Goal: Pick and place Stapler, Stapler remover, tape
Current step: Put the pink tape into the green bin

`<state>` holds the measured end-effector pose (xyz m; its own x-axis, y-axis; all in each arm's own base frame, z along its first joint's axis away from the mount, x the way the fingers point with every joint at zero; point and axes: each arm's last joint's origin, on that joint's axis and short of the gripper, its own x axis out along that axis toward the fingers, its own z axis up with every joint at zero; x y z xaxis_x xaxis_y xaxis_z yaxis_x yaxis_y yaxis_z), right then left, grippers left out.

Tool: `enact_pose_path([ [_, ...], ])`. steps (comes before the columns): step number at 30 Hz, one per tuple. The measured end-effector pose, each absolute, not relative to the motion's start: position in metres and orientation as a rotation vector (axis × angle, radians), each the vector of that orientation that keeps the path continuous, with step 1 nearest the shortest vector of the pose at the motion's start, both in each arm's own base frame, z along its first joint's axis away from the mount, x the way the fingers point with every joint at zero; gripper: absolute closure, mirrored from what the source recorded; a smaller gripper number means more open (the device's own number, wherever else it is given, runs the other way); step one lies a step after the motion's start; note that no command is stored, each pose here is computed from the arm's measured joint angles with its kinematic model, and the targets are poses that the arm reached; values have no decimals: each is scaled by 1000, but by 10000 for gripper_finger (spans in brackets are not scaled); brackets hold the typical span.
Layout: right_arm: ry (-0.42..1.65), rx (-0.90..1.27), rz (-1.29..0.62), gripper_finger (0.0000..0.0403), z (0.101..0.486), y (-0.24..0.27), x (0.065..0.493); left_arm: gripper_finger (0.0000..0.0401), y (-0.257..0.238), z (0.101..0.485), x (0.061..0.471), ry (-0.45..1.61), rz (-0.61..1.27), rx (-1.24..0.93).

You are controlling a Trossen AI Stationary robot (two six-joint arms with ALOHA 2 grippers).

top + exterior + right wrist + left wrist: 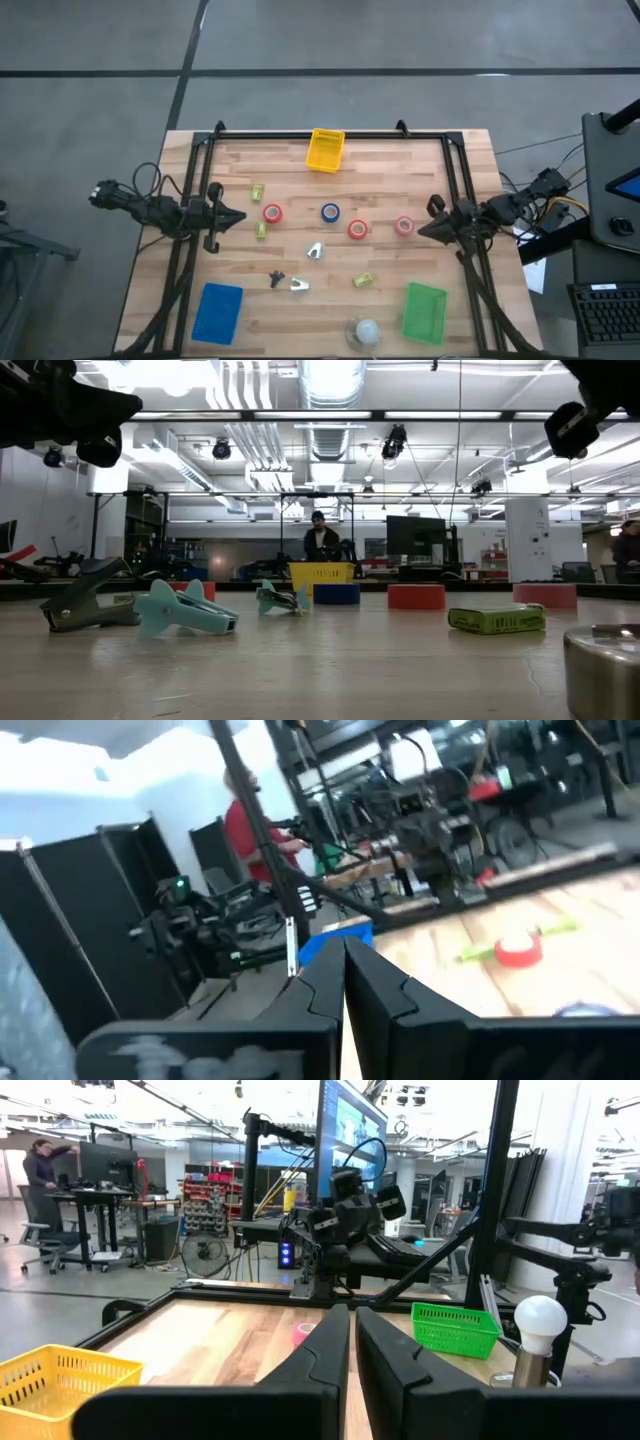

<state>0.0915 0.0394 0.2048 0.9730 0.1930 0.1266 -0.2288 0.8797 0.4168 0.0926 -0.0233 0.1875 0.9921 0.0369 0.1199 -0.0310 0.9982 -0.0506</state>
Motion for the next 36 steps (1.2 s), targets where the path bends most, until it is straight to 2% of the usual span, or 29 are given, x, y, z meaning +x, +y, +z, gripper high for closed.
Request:
enact_pose_path([
  [4,49,512,117,358,192,44,104,375,-23,187,93,-116,34,-47],
  [10,286,526,7,252,179,52,122,375,-23,187,93,-116,34,-47],
  [13,400,527,-141,204,183,53,127,375,-23,187,93,-116,34,-47],
  [17,541,538,-414,163,197,47,128,375,-23,187,93,-116,34,-47],
  [23,697,604,-719,143,215,38,127,375,-23,187,93,-116,34,-47],
  [27,705,659,-792,144,213,35,138,375,-23,187,93,-115,34,-46],
  [36,807,749,-959,151,182,30,158,375,-23,187,93,-115,34,-46],
])
